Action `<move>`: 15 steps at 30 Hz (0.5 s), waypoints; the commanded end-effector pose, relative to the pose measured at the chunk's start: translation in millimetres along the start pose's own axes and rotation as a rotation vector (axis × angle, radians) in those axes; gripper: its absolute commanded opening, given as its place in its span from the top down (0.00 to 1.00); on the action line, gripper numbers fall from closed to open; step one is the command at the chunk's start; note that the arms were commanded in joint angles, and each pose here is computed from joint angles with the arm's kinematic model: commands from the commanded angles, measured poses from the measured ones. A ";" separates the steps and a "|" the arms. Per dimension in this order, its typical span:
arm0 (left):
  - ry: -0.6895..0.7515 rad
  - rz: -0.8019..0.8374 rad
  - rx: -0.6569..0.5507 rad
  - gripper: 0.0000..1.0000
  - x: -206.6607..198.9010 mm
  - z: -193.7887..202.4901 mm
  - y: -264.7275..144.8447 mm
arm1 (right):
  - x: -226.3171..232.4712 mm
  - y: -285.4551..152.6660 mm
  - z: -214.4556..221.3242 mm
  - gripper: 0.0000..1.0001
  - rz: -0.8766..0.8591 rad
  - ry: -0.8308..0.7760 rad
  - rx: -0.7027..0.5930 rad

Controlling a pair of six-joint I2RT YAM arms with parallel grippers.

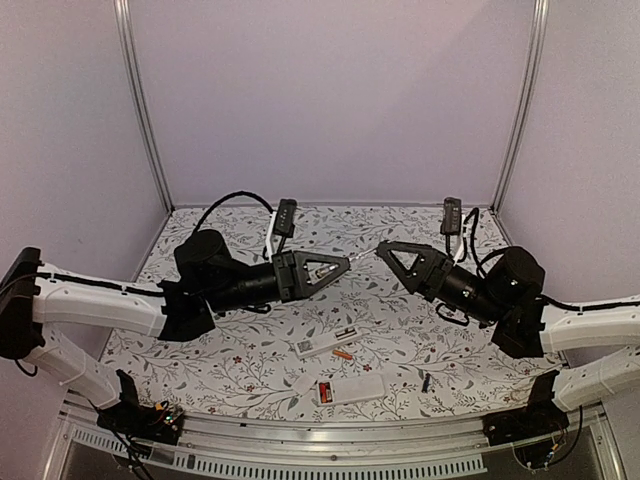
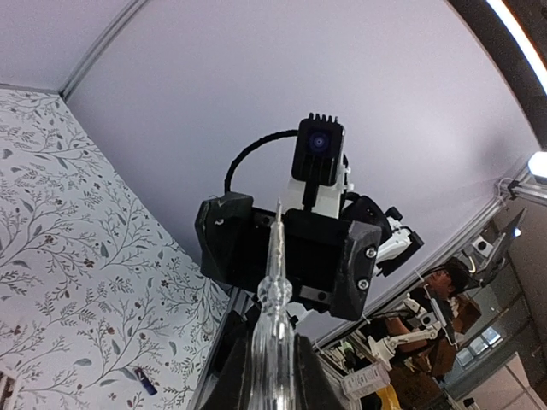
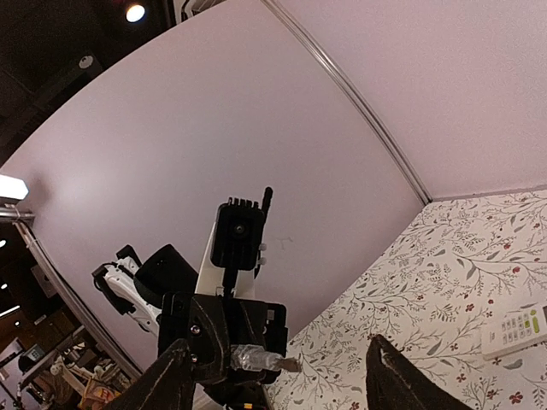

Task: Unload the batteries from the remote control
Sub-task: Pass from the right arm to the left, then hold the remote control without the battery cover at the center of the board.

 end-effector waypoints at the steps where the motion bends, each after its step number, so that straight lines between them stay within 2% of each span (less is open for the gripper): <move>1: 0.018 -0.161 0.078 1.00 23.7 2.4 -11.6 | -16.3 -16.5 5.2 0.15 0.124 -0.050 0.028; 4: 0.009 -0.250 0.138 1.00 40.4 6.8 -20.4 | -27.3 -30.8 14.5 0.02 0.201 -0.087 0.087; 10: -0.019 -0.435 0.224 1.00 76.1 16.6 -49.7 | -68.5 -68.4 69.7 0.01 0.344 -0.155 0.350; 15: -0.044 -0.525 0.263 1.00 92.7 19.2 -70.3 | -82.7 -88.7 111.1 0.01 0.365 -0.159 0.564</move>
Point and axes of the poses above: each gripper's point midway between its finger pads, its own y axis out along the fingers, its own x axis along the line the jaws close on, z = x × y, the point moved 4 cm from there along -y, back along the fingers, and after that the axes turned 3 degrees about y, right-handed, at the moved point
